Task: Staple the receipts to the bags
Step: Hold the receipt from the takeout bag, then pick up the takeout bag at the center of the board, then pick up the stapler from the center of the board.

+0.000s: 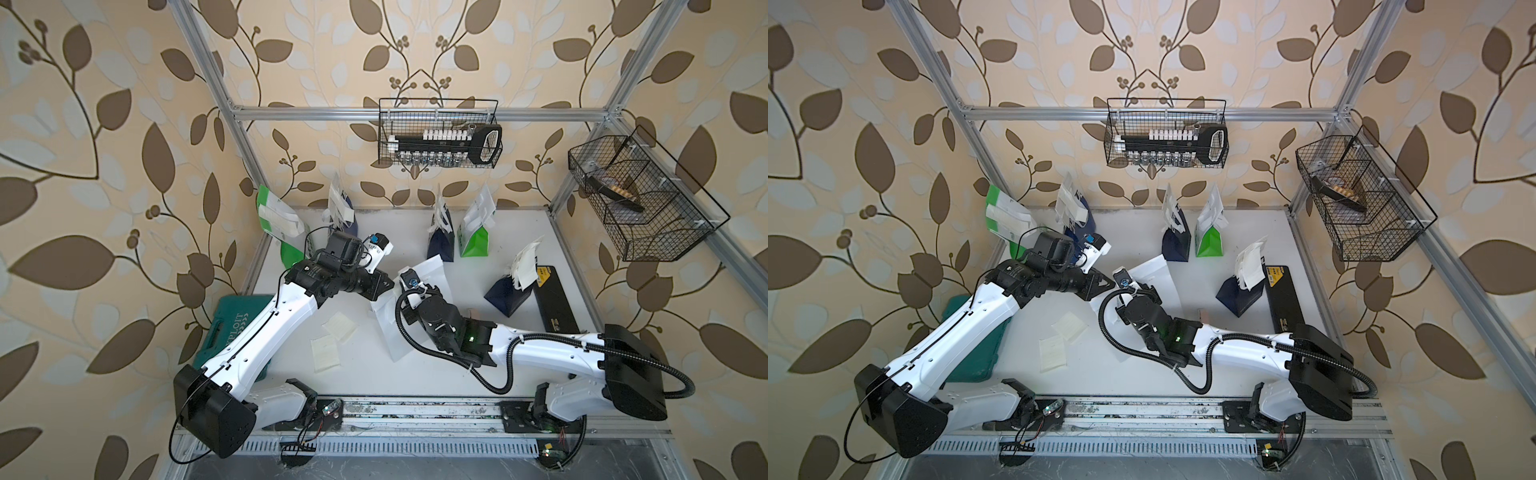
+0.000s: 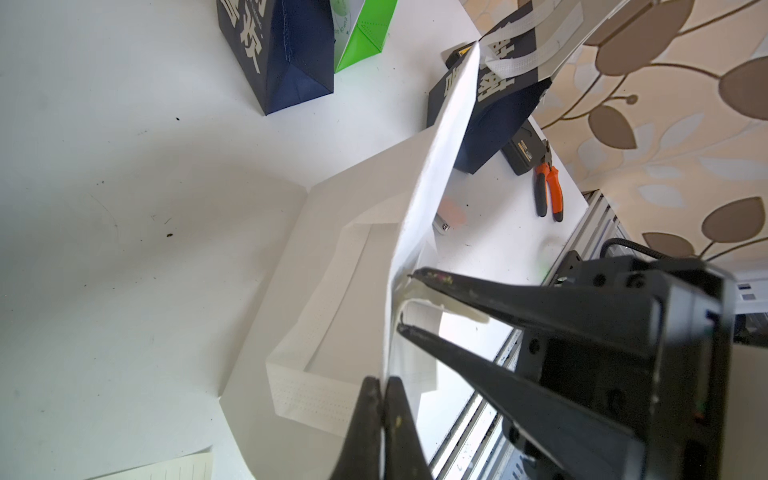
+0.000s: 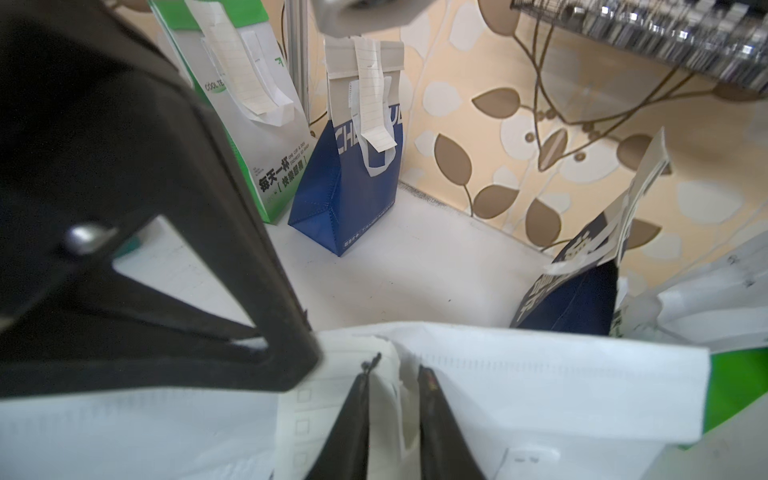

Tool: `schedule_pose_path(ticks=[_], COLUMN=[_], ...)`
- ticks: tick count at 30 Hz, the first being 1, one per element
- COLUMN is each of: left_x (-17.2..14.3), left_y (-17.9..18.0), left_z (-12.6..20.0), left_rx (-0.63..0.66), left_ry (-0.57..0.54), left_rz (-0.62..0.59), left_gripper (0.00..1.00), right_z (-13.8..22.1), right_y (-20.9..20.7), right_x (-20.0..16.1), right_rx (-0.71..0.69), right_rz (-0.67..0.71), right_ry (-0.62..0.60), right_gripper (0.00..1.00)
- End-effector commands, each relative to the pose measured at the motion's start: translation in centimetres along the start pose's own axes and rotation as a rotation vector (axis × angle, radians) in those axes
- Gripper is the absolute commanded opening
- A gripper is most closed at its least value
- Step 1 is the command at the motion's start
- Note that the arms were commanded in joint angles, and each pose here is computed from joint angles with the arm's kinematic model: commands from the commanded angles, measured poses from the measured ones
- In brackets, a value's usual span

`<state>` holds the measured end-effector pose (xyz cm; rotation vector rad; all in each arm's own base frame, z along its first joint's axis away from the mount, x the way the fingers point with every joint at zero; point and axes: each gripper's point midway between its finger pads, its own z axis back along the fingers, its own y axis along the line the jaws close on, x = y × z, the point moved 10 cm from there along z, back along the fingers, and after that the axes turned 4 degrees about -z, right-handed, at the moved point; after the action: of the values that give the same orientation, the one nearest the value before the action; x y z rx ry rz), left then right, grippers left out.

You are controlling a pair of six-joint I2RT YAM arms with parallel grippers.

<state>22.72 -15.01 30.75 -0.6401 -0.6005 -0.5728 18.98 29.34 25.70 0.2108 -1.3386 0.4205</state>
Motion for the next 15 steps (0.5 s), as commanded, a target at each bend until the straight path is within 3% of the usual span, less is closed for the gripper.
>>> schedule_pose_path(ticks=[1, 5, 10, 15], left_x=[0.7, 0.7, 0.6, 0.4], left_y=[-1.0, -1.4, -2.1, -2.7], left_z=[1.3, 1.7, 2.4, 2.9], left_rx=[0.011, -0.013, -0.051, -0.052], left_ry=[-0.054, -0.076, -0.102, -0.113], left_rz=[-0.051, -0.071, -0.106, -0.126], left_gripper=[0.00, 0.00, 0.00, 0.00], right_z=[1.4, 3.4, 5.0, 6.6], right_y=[-1.5, -4.0, -6.4, -8.3], right_x=[1.0, 2.2, 3.5, 3.7], right_rx=[0.013, 0.075, 0.243, 0.261], right_rz=[-0.092, -0.185, -0.310, -0.389], right_ry=[-0.004, 0.040, 0.156, 0.296], right_gripper=[0.45, 0.54, 0.45, 0.52])
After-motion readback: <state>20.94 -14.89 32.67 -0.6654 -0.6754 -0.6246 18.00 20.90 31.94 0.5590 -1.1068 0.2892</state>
